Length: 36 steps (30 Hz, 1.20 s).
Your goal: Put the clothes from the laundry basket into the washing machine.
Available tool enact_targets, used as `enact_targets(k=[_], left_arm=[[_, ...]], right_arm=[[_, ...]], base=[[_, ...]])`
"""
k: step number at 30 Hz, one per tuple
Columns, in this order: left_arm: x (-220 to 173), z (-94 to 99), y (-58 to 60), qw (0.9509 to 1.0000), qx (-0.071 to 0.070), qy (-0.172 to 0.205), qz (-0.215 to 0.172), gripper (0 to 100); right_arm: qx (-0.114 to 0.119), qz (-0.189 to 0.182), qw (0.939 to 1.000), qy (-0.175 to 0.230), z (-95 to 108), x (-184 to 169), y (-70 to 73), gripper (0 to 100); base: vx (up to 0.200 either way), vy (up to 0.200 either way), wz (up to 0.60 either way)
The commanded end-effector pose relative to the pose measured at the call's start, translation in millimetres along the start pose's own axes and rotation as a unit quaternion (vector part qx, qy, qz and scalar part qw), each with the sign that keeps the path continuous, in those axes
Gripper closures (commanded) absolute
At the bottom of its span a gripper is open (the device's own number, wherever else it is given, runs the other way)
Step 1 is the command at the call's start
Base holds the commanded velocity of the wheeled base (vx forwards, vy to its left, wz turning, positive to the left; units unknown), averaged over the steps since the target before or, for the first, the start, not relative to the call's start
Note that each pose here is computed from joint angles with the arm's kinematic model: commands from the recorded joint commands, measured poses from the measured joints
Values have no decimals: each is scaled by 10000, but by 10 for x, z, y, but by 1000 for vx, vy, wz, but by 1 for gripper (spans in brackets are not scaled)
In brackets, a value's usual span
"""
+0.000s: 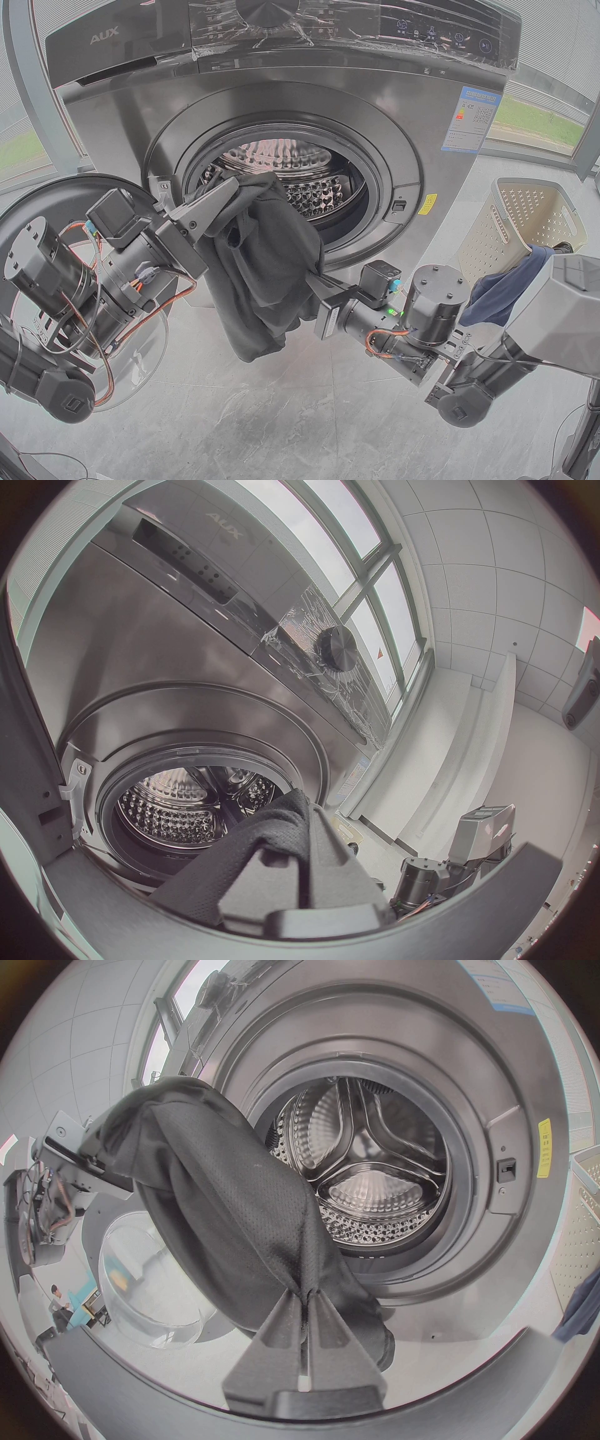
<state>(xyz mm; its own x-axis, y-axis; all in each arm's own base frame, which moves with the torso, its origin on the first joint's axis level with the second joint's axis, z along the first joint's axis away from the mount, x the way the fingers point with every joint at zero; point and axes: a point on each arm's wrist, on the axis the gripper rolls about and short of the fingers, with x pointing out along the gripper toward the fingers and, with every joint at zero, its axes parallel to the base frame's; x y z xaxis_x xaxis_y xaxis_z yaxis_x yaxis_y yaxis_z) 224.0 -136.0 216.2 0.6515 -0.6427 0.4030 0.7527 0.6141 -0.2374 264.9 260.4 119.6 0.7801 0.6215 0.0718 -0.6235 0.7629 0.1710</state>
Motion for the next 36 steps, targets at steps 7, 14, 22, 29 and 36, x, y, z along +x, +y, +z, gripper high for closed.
enact_targets(k=[7, 14, 22, 29, 36], left_arm=[[13, -19, 29, 10000, 2, 18, 48, 100], [17, 9, 64, 9999, 49, -35, 103, 100], [4, 46, 41, 9999, 68, -83, 60, 100], [-50, 63, -19, 10000, 15, -47, -68, 100], [-144, -45, -5, 9993, -92, 345, -73, 0]], right_arm=[[-7, 130, 9998, 163, 210, -540, 79, 100], [-15, -197, 9996, -203, 441, -572, -122, 100], [-120, -585, 9965, -583, 691, -605, -345, 100], [-104, -586, 9949, -809, 799, -558, -346, 100], [-83, -509, 9912, -1221, 998, -464, -313, 100]], base=[[0, 0, 0], [0, 0, 0], [0, 0, 0], [0, 0, 0], [0, 0, 0]])
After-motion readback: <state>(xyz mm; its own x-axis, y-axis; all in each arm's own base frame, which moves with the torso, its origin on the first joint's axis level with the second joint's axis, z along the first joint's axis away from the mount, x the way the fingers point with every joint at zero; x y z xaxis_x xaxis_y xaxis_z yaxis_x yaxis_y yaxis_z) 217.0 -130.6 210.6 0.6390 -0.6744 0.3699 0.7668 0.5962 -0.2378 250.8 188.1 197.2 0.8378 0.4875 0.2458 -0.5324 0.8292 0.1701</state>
